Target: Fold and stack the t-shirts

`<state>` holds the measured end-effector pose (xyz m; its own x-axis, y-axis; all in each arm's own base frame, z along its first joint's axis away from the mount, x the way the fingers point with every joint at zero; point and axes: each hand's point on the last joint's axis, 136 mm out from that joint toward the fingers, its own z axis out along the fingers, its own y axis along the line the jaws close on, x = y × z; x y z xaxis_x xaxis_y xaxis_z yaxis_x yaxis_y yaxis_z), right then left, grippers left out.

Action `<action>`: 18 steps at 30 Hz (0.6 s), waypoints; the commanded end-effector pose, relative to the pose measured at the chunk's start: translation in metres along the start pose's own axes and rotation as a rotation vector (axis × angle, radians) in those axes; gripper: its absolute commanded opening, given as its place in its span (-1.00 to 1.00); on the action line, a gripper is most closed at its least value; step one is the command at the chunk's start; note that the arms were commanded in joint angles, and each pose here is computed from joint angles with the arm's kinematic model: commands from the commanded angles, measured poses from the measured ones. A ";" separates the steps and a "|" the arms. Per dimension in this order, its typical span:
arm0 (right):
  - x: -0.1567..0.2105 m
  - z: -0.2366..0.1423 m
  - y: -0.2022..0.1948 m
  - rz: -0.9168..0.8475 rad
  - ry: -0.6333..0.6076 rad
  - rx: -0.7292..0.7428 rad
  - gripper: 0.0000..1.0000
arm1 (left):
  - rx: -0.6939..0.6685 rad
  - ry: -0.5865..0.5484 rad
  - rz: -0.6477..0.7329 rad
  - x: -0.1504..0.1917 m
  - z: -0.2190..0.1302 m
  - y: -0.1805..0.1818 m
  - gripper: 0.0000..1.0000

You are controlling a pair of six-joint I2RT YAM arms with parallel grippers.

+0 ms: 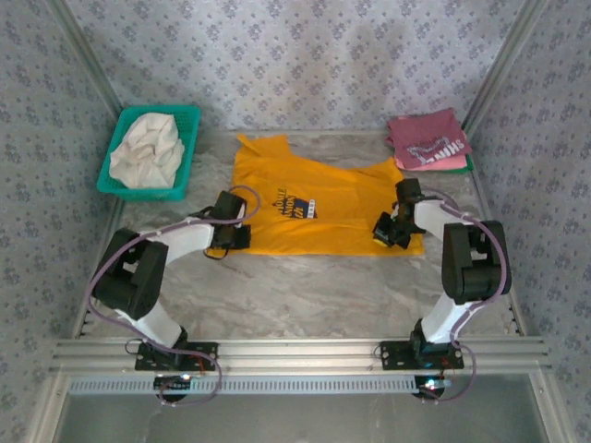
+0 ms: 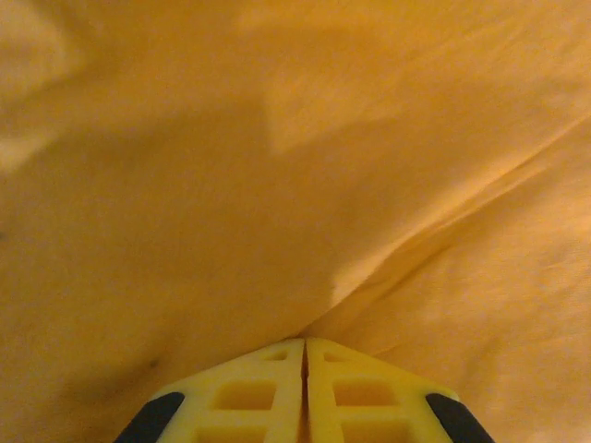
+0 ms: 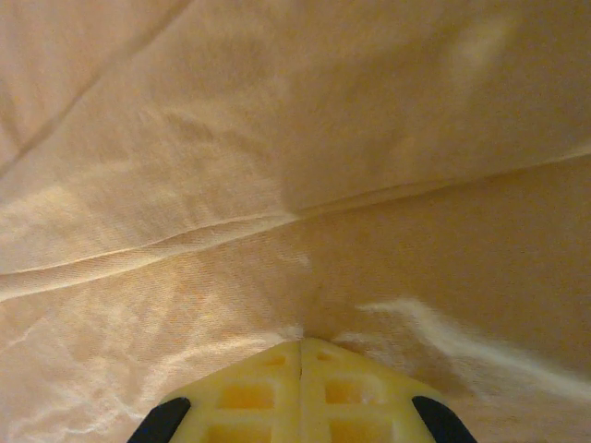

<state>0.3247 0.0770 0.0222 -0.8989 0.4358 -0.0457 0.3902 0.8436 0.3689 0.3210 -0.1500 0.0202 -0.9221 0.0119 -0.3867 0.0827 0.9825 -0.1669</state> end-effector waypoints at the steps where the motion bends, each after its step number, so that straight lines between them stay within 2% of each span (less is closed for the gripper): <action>1: 0.017 0.011 -0.016 0.054 0.038 0.043 -1.00 | -0.054 0.056 -0.112 0.023 0.008 0.019 -0.83; 6: 0.042 0.007 -0.032 0.106 0.042 0.089 -1.00 | -0.158 0.113 -0.208 0.053 0.001 0.045 -0.84; 12: 0.074 0.003 -0.042 0.151 0.102 0.088 -1.00 | -0.178 0.137 -0.346 0.080 -0.020 0.050 -0.91; 15: 0.060 -0.005 -0.031 0.123 0.076 0.037 -1.00 | -0.179 0.112 -0.355 0.079 -0.030 0.051 -0.95; 18: 0.036 -0.029 -0.012 0.095 0.031 0.011 -1.00 | -0.206 0.018 -0.315 0.050 -0.047 0.054 -0.88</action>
<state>0.2735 0.0820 0.0221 -0.8643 0.5020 0.0316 0.4750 0.7940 0.3794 0.2662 -0.1082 0.0223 -0.9079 -0.2874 -0.3052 -0.2409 0.9535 -0.1814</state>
